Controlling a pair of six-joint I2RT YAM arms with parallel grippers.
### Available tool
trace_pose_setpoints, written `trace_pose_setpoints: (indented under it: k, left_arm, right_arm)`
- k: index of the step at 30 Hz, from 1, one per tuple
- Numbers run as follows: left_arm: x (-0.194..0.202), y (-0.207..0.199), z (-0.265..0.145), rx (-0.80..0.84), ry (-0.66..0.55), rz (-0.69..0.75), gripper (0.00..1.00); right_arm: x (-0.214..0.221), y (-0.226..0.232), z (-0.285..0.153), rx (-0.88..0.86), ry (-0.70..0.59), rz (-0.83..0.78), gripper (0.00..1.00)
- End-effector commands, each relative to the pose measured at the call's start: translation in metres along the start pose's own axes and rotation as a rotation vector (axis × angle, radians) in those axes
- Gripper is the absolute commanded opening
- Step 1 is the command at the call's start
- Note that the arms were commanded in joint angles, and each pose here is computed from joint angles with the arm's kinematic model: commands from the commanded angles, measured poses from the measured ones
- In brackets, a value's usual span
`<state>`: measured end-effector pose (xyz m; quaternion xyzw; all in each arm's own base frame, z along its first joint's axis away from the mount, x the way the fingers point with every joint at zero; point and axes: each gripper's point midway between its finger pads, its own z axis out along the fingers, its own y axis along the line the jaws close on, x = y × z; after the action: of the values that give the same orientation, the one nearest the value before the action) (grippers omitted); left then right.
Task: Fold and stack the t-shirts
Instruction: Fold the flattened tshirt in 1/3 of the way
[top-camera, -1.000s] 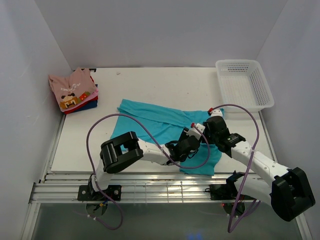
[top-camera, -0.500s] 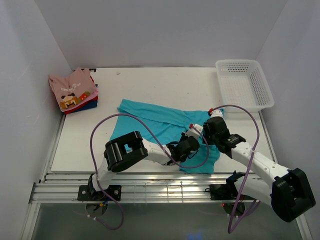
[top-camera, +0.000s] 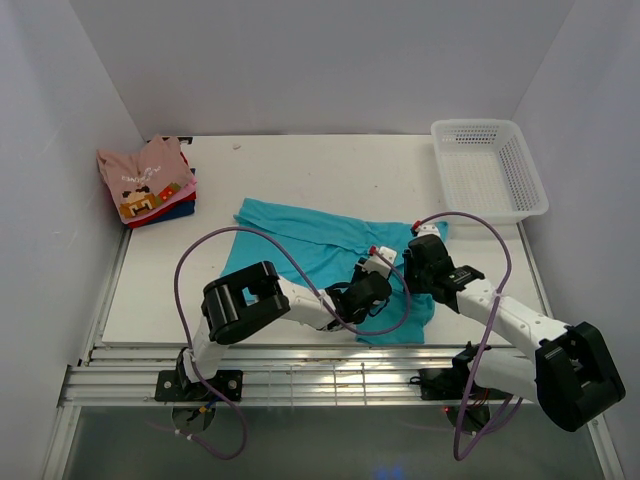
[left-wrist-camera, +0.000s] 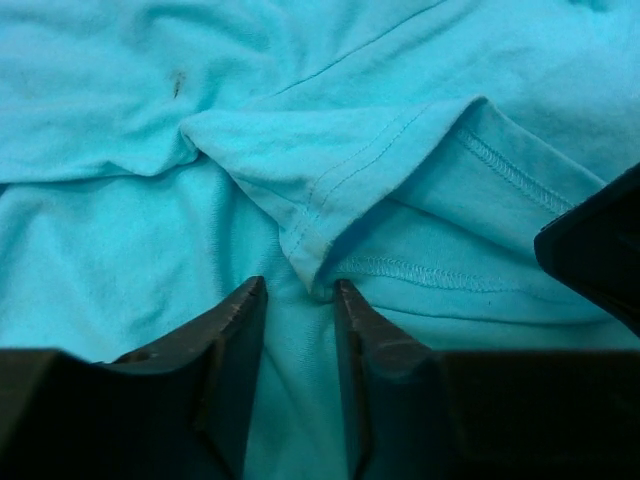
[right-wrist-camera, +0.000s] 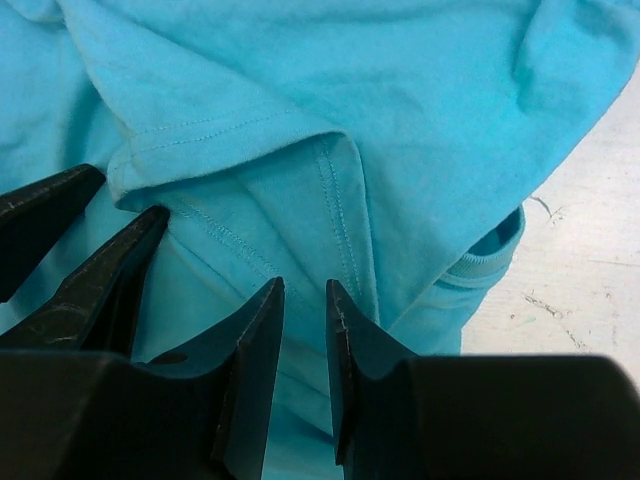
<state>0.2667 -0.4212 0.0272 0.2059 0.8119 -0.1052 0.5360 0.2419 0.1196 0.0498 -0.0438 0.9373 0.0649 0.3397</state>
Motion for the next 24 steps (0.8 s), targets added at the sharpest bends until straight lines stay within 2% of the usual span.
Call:
trace_pose_setpoints:
  k: [1,6,12,16,17,18,19,20,21,24]
  left_arm:
    - [-0.017,-0.013,-0.007,0.084,-0.002,-0.036,0.48]
    - [-0.028,-0.028,-0.013,0.169,-0.024,-0.082,0.53]
    - [-0.088,-0.023,-0.036,0.197,-0.140,-0.101,0.59]
    - [-0.135,0.003,-0.050,0.161,-0.223,-0.124,0.62]
    - [-0.142,0.026,-0.043,0.109,-0.231,-0.142,0.61]
    - [-0.148,0.041,-0.041,0.085,-0.233,-0.156,0.59]
    - [-0.149,0.057,-0.033,0.060,-0.226,-0.170,0.56]
    - [-0.152,0.093,-0.017,-0.005,-0.218,-0.211,0.50]
    - [-0.137,0.107,-0.004,-0.024,-0.161,-0.204,0.31]
    - [-0.123,0.166,0.026,-0.157,-0.095,-0.198,0.03]
  right_arm:
    - [0.002,-0.003,-0.001,0.031,0.021,0.023,0.29]
    - [-0.012,-0.006,-0.007,0.055,-0.031,0.030,0.29]
    - [-0.063,-0.001,-0.019,0.070,-0.134,0.025,0.30]
    - [-0.099,-0.003,-0.020,0.095,-0.179,0.025,0.33]
    - [-0.104,-0.006,-0.016,0.104,-0.175,0.017,0.32]
    - [-0.114,-0.011,-0.007,0.125,-0.162,0.026,0.29]
    - [-0.117,-0.012,-0.001,0.120,-0.146,0.024,0.22]
    - [-0.119,-0.014,0.006,0.126,-0.132,0.016,0.18]
    - [-0.121,-0.021,0.022,0.148,-0.098,0.021,0.10]
    - [-0.120,-0.034,0.053,0.185,-0.028,0.027,0.08]
